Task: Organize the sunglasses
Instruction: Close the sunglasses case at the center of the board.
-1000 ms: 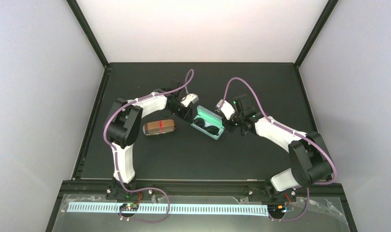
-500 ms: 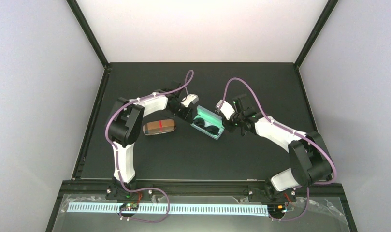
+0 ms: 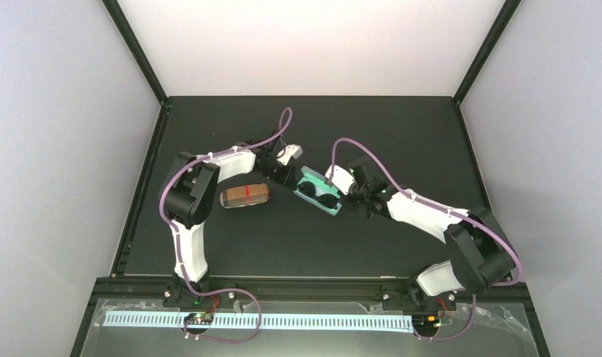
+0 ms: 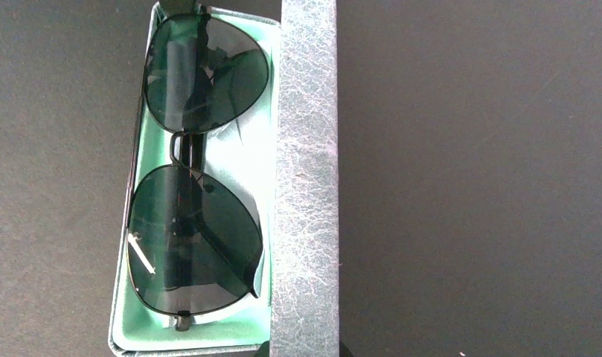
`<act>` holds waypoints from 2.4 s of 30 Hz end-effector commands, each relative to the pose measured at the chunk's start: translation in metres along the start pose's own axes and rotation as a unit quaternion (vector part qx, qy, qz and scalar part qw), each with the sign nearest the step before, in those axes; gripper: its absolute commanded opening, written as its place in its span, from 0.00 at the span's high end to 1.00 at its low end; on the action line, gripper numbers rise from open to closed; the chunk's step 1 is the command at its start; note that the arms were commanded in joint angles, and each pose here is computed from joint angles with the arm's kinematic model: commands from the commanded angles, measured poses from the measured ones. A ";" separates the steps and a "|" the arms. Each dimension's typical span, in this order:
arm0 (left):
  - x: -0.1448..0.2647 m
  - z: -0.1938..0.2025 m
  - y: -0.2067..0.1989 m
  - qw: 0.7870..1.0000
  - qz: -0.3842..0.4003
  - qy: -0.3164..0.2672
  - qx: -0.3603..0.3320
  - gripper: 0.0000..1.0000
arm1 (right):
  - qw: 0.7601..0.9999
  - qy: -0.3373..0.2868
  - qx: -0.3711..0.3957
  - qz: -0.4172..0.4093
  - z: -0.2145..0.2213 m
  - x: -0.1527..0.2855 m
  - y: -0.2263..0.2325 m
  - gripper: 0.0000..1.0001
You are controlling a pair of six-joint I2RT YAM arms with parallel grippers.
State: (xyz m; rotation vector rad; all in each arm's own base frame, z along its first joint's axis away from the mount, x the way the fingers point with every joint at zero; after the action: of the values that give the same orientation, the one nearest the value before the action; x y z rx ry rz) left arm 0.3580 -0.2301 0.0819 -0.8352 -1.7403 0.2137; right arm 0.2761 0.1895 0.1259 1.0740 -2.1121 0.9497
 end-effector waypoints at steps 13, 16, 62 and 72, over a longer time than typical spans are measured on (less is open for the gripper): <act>-0.015 0.025 0.001 0.999 0.018 0.018 0.042 0.99 | 0.990 0.013 0.135 -0.037 -0.001 -0.017 0.071 0.85; -0.016 0.027 0.001 0.999 0.019 0.018 0.046 0.98 | 0.988 0.017 0.147 -0.040 -0.002 -0.019 0.077 0.83; 0.027 0.018 -0.017 0.999 0.016 -0.046 0.015 0.90 | 0.994 0.016 0.016 -0.108 -0.035 -0.003 0.047 0.18; 0.025 0.019 -0.019 0.999 0.029 -0.042 0.019 0.89 | 0.985 0.048 -0.051 -0.156 -0.029 -0.024 0.039 0.01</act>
State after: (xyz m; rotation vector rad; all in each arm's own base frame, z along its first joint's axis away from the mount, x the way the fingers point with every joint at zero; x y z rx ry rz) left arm 0.3321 -0.2207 0.0963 -0.8176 -1.7917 0.3112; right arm 0.2623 0.2341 0.1138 1.2252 -1.8688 0.7997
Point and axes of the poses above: each gripper's point midway between its finger pads, its own x axis back along the fingers, its own y axis along the line the jaws close on, z = x × y, the point moved 6 cm from there along x, back along the fingers, and after that the axes turned 8 degrees about x, right-handed, at the moved point
